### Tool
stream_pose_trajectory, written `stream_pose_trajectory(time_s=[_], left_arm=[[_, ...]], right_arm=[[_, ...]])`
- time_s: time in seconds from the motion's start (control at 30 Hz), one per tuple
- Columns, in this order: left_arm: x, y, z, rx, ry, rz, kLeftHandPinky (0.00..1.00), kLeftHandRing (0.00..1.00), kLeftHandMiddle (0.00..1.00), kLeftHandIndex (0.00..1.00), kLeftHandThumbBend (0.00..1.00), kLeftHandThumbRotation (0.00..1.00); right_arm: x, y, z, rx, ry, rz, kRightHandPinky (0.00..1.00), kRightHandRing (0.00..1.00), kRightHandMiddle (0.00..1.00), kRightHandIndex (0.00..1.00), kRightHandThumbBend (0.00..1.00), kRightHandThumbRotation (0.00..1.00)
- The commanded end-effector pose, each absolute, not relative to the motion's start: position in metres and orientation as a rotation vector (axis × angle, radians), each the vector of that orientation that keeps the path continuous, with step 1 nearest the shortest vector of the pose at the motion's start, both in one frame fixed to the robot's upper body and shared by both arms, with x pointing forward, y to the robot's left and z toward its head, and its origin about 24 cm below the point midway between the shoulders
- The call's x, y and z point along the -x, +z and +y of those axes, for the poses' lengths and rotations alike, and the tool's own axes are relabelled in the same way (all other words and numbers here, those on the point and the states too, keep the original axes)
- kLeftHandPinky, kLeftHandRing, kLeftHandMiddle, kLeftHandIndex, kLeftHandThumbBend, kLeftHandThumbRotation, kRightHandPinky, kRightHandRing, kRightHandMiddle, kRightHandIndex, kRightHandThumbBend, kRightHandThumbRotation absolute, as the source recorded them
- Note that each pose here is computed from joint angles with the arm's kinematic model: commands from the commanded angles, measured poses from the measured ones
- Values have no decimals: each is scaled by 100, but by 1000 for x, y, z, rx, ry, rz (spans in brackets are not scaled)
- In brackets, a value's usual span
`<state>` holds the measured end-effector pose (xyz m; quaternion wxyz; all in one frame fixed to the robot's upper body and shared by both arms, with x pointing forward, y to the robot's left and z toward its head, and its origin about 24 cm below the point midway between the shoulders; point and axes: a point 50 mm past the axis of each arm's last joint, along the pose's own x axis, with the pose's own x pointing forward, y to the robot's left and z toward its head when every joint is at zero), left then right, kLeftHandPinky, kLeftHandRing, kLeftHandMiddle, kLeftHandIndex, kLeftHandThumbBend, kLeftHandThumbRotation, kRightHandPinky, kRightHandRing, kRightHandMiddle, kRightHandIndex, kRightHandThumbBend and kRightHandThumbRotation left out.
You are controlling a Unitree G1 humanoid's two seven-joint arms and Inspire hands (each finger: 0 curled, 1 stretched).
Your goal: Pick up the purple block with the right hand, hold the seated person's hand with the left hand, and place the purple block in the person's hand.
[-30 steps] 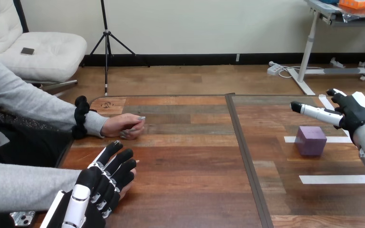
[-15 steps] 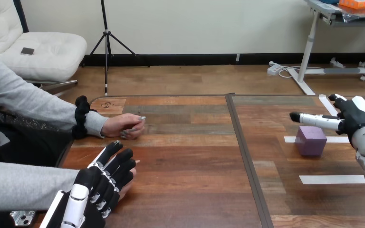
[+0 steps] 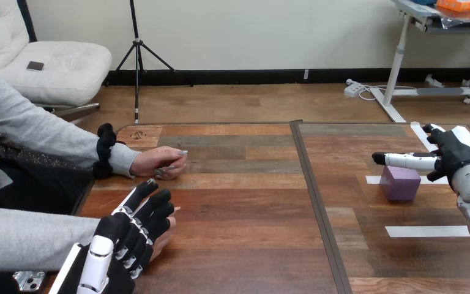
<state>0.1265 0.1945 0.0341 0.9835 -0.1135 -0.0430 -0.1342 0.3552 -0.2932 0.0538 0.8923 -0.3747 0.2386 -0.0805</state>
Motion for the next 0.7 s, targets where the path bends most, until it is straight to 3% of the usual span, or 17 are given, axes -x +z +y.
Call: stream_pose_trajectory(time_s=[0.0, 0.67], left_arm=[[-137, 50, 194, 213, -300, -174, 94, 91, 89, 90, 50, 95], [-138, 52, 193, 195, -308, -175, 94, 89, 86, 84, 52, 95]], right_arm=[[-373, 78, -280, 805, -153, 408, 70, 93, 98, 96, 100, 32], [-366, 57, -271, 899, -83, 464, 77, 93, 95, 93, 100, 28]])
